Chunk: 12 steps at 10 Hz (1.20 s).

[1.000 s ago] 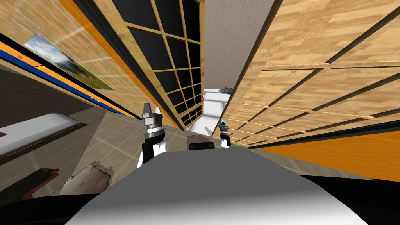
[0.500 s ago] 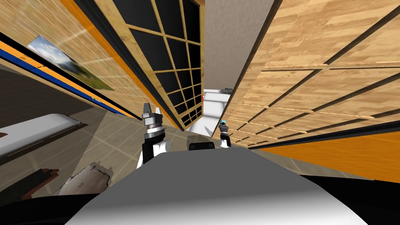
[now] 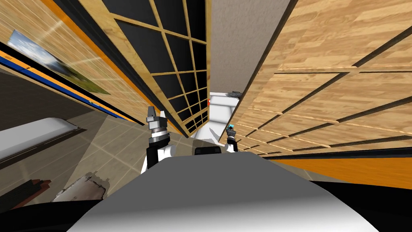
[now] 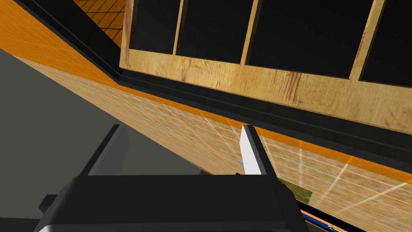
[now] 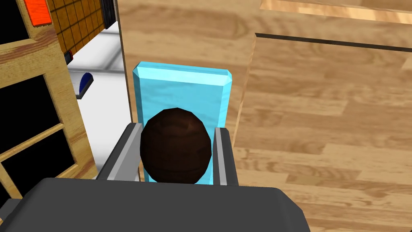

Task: Push the door open

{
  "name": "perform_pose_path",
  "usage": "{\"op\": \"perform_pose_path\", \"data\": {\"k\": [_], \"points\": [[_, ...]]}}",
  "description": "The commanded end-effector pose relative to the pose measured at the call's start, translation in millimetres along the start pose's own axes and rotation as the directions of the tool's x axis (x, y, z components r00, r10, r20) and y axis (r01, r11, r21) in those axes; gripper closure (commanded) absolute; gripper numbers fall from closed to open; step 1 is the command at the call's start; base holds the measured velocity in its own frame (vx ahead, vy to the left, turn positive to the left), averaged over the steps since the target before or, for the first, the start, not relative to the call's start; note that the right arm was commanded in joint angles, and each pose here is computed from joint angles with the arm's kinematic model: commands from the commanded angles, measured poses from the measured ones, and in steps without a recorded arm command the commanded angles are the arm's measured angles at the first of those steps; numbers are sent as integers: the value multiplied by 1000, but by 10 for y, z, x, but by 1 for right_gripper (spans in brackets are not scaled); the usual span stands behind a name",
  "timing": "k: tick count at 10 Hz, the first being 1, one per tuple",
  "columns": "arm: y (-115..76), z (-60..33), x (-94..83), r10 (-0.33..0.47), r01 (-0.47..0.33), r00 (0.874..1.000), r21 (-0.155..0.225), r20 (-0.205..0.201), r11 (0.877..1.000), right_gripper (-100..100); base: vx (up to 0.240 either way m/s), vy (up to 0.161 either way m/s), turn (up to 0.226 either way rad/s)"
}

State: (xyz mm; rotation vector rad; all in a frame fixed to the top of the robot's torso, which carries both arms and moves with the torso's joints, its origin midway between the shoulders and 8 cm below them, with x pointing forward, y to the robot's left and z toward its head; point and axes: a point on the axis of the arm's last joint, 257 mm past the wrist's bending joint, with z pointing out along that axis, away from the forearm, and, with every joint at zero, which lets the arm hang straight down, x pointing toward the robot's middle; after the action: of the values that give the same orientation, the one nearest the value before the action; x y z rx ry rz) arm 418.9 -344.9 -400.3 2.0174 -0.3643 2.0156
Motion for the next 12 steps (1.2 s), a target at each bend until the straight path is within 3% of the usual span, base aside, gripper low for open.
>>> {"op": "perform_pose_path", "data": {"k": [1, 6, 12], "points": [[145, 51, 101, -3, 2, 1000, -41, -27, 999, 100, 183, -47, 26], [414, 5, 136, -11, 5, 999, -151, -38, 988, 100, 179, -62, 11], [620, -73, 140, -15, 5, 999, -244, -38, 970, 100, 125, -49, 1]]}}
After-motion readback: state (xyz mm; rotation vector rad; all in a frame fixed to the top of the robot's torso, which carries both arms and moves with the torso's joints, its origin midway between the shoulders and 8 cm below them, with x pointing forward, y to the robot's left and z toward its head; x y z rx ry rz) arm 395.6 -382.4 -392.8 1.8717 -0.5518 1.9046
